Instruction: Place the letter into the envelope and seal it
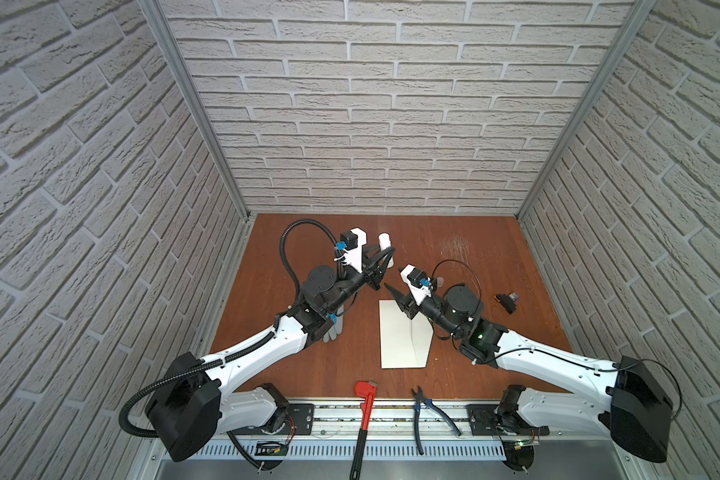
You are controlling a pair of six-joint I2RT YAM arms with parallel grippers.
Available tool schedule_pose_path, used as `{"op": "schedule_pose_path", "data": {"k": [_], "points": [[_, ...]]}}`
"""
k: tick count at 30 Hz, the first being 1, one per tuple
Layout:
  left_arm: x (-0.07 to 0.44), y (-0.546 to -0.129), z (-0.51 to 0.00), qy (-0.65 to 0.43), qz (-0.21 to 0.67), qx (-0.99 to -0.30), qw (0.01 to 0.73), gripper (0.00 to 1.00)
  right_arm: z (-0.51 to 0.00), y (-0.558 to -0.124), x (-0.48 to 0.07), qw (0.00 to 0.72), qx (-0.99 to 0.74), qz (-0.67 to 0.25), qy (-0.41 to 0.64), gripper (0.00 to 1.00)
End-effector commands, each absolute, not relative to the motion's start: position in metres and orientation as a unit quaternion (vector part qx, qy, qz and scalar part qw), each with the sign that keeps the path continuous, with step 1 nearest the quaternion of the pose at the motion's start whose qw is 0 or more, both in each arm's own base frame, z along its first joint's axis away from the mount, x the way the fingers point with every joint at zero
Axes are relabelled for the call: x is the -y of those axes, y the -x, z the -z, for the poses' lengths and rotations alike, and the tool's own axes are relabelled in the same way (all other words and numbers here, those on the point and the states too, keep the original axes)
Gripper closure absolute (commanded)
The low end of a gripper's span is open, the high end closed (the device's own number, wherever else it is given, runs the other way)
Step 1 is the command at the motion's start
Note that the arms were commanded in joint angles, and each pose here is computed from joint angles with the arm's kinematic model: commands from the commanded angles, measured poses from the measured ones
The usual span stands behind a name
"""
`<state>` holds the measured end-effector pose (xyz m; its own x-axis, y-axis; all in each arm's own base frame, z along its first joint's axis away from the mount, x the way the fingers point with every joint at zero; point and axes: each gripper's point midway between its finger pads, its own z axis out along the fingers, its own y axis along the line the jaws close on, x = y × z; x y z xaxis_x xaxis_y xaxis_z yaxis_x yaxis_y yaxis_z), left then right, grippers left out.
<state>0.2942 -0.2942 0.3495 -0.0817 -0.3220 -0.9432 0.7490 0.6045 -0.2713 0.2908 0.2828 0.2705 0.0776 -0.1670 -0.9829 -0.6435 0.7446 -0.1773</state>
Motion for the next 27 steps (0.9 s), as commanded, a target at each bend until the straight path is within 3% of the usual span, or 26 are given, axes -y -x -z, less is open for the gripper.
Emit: {"op": "schedule_pose_path", "data": {"k": [1,10,22,27], "points": [[0.289,-0.301,-0.366,-0.148,0.39,-0.591,0.69,1.0,-0.314,-0.3,-0.279,0.733,-0.605,-0.182,0.25,0.44],[0.297,-0.302,-0.363,-0.144,0.401,-0.589,0.686,1.0,-0.306,-0.316,-0.285,0.737,-0.612,-0.175,0.228,0.44],[0.302,-0.301,-0.357,-0.148,0.409,-0.591,0.679,1.0,-0.303,-0.327,-0.287,0.737,-0.62,-0.168,0.209,0.58],[0.302,-0.3,-0.358,-0.148,0.41,-0.589,0.68,1.0,-0.295,-0.331,-0.287,0.731,-0.631,-0.163,0.203,0.58]]}}
